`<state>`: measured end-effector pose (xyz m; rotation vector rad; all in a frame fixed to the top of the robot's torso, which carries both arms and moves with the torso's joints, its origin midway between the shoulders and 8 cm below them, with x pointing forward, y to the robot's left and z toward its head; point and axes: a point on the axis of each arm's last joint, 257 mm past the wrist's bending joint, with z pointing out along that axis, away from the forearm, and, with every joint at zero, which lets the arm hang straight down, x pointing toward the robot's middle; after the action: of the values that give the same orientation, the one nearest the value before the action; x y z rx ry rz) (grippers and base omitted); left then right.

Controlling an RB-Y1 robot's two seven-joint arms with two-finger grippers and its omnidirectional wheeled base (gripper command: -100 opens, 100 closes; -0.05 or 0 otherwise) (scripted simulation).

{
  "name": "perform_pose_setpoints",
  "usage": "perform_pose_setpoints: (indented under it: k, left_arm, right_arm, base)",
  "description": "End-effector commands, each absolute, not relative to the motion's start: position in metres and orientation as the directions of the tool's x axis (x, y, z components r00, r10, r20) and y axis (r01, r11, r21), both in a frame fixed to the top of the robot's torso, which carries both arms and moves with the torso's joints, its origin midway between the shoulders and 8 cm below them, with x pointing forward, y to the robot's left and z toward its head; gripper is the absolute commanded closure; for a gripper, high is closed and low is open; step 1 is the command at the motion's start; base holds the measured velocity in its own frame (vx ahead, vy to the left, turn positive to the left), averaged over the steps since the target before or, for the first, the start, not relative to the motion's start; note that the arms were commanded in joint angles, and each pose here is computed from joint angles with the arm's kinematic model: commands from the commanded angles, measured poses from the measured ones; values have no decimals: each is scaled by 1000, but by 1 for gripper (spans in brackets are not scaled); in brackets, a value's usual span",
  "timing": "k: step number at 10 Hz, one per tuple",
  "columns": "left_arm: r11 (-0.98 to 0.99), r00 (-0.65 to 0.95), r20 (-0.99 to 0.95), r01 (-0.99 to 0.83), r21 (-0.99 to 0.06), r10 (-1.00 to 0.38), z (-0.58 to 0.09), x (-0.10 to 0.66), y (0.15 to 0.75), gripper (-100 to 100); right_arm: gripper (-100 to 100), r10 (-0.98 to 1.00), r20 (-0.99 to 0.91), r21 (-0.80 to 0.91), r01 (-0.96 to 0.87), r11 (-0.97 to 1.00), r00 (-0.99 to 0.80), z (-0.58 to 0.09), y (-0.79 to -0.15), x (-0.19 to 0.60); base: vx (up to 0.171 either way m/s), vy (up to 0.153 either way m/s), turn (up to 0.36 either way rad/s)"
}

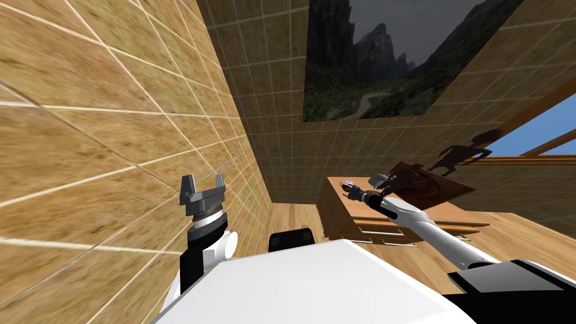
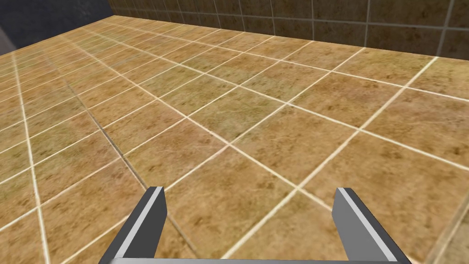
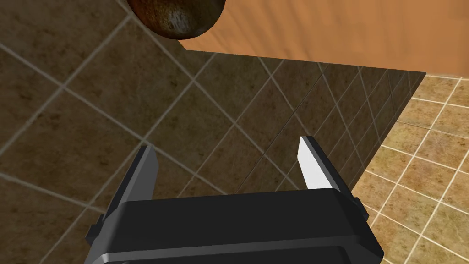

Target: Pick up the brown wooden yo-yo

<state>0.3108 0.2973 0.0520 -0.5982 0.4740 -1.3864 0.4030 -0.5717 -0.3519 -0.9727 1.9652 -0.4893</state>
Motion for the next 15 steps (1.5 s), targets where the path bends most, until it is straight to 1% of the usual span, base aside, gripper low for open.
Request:
perform_pose_setpoints:
  k: [1,4,7,8,10,11,12,15]
  left_arm:
    - [79,133,36,761,-643,-991,52,311,297,0]
    - [79,133,36,761,-643,-991,52,311,297,0]
    - [79,133,36,761,-643,-991,52,311,297,0]
    - [79,133,36,761,-643,-991,52,311,297,0]
    - [79,133,36,761,-643,-991,52,311,297,0]
    - [79,133,36,761,-643,-991,52,311,297,0]
    - [79,133,36,761,-643,-991,52,311,297,0]
    - [79,133,36,761,-643,-991,52,311,297,0]
  right_arm:
    - [-100,-783,-522,-645,-445,621,-338,-357,-580,399]
    - [-100,-835,-398,-687,-480,546,-381,-362,-620,384]
    - [-100,-828,-391,-682,-478,554,-401,-366,-627,377]
    - [-100,-847,-335,-696,-498,518,-413,-366,-643,370]
    - [-100,-840,-328,-691,-496,525,-432,-370,-650,363]
    - [-100,-853,-274,-700,-516,493,-444,-370,-664,356]
    - [-100,-848,-269,-697,-516,499,-457,-373,-669,350]
    - [-100,-852,-122,-692,-571,441,-510,-380,-713,313]
  base:
    - [2,1,-13]
    - [-3,8,136]
    - [0,3,16]
    - [1,8,123]
    - [2,2,49]
    - [3,6,120]
    - [5,4,85]
    - [21,6,154]
